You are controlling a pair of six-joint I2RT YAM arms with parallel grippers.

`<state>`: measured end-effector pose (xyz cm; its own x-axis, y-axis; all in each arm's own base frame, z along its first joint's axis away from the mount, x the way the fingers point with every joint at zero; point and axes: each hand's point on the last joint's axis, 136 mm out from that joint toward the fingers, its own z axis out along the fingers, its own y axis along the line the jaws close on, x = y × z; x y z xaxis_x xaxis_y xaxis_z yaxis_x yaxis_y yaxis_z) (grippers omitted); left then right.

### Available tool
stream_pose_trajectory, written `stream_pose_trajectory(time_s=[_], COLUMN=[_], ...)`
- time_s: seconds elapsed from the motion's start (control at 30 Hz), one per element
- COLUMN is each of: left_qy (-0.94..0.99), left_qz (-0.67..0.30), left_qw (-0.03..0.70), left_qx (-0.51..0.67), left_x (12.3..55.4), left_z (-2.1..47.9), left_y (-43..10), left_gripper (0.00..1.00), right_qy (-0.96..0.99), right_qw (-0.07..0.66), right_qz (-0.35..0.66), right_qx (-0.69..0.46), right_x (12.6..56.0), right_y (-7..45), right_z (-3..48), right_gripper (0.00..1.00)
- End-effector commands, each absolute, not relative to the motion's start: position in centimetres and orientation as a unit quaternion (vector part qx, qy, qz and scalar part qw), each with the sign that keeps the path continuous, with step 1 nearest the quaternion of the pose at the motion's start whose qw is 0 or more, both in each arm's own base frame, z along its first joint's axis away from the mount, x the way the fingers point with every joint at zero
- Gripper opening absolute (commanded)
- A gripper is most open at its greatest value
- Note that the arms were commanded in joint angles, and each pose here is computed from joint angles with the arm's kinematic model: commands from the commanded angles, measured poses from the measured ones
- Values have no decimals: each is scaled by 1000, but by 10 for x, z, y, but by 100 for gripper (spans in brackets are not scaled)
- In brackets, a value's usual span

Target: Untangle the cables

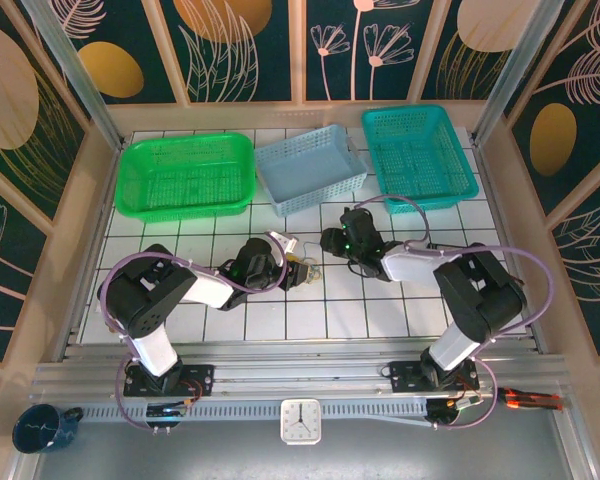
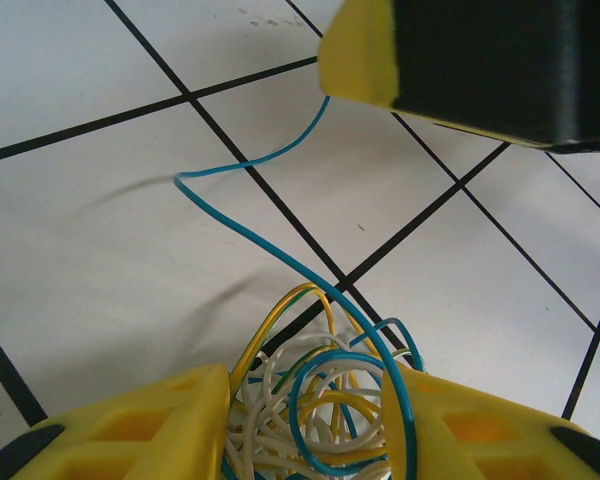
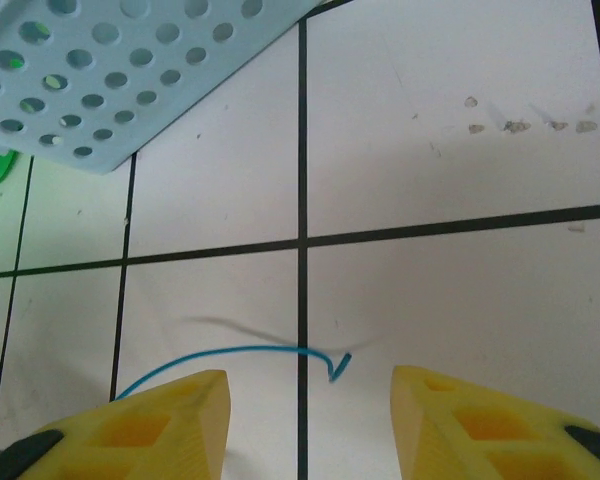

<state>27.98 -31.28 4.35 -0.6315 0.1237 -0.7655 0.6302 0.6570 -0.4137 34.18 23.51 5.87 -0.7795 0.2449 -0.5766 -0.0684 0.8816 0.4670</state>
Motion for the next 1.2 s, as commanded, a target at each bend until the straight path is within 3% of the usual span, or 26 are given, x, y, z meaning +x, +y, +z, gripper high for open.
stream_pose_trajectory(time_s=[0.0,0.33,0.5,0.6,0.77,0.97,1.17], left_qy=[833,832,833,833,833,834,837], left_qz=[-347,-349,-349,-349,-348,-349,-348], left_qw=[364,364,363,362,363,361,354], left_qx=[229,230,230,229,230,230,231], left_x=[279,279,278,278,278,278,277], left_z=[44,45,44,44,44,42,35], left_y=[-315,-316,-315,-315,-315,-315,-316], left_gripper=[44,44,44,44,45,45,46], right_qy=[904,909,911,910,904,874,811], right_qw=[346,339,337,338,349,397,472], right_qz=[245,236,230,233,244,277,346], right_qx=[59,65,64,57,47,38,10], right_x=[357,363,368,369,368,370,370], right_y=[239,237,237,240,242,244,254], right_z=[65,48,40,39,56,123,245], right_gripper=[45,35,20,2,0,0,0])
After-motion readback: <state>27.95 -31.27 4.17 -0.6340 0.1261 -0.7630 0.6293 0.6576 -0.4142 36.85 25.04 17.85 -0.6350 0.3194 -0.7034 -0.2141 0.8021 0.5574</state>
